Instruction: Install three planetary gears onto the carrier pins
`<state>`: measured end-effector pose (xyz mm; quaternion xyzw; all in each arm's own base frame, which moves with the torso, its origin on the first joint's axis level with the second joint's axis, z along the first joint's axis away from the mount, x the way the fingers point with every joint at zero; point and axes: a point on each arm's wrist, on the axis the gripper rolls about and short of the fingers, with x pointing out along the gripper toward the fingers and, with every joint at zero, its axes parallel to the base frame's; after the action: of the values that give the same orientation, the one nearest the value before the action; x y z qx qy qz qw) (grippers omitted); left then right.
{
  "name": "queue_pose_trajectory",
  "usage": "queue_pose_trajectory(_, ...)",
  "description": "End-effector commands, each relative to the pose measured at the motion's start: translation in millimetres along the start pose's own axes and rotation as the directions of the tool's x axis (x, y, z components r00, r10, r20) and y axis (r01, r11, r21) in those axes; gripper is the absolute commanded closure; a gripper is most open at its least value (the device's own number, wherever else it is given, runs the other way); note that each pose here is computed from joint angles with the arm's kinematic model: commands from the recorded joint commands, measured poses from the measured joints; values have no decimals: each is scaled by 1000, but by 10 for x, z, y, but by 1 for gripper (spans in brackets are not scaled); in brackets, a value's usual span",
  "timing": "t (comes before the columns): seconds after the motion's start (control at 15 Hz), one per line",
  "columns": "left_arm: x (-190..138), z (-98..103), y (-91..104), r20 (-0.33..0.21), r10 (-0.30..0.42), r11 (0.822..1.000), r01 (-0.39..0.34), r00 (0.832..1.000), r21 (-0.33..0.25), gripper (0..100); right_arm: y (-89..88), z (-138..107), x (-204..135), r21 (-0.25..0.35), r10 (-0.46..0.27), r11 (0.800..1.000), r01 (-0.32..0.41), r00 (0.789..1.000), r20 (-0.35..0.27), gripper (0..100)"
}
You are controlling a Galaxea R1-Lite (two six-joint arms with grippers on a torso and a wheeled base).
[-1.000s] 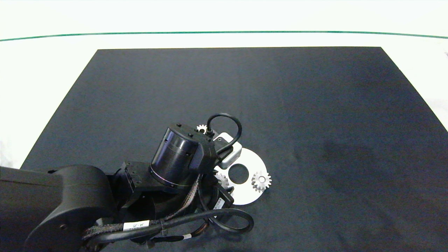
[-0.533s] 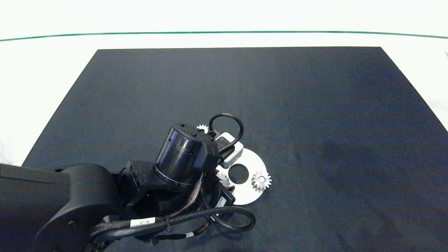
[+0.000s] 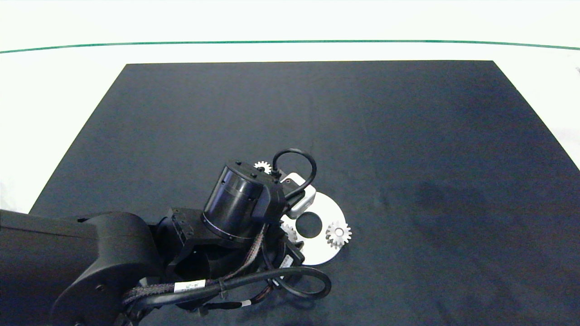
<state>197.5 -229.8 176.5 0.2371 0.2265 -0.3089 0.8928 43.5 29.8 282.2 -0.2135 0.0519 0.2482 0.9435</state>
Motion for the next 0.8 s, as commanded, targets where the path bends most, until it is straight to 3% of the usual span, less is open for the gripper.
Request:
queue_pose_trajectory(0.07,6,0,-1,0,2,1000,-2,1000,1,84,0,-1,0,-3,0,1000,0,1000,-2,0)
queue_pose_trajectory(0.53,5,-3,-7,-1,0,1000,0,1000,2,84,0,-1,0,-3,0,1000,0,1000,-2,0)
queue_pose_trajectory(0.6,5,-3,-7,-1,0,1000,0,1000,2,0,0,-1,0,-3,0,1000,0,1000,-2,0)
queue_pose_trajectory(0.8,5,-2,-6,0,1,1000,-1,1000,2,0,0,-1,0,-3,0,1000,0,1000,-2,0)
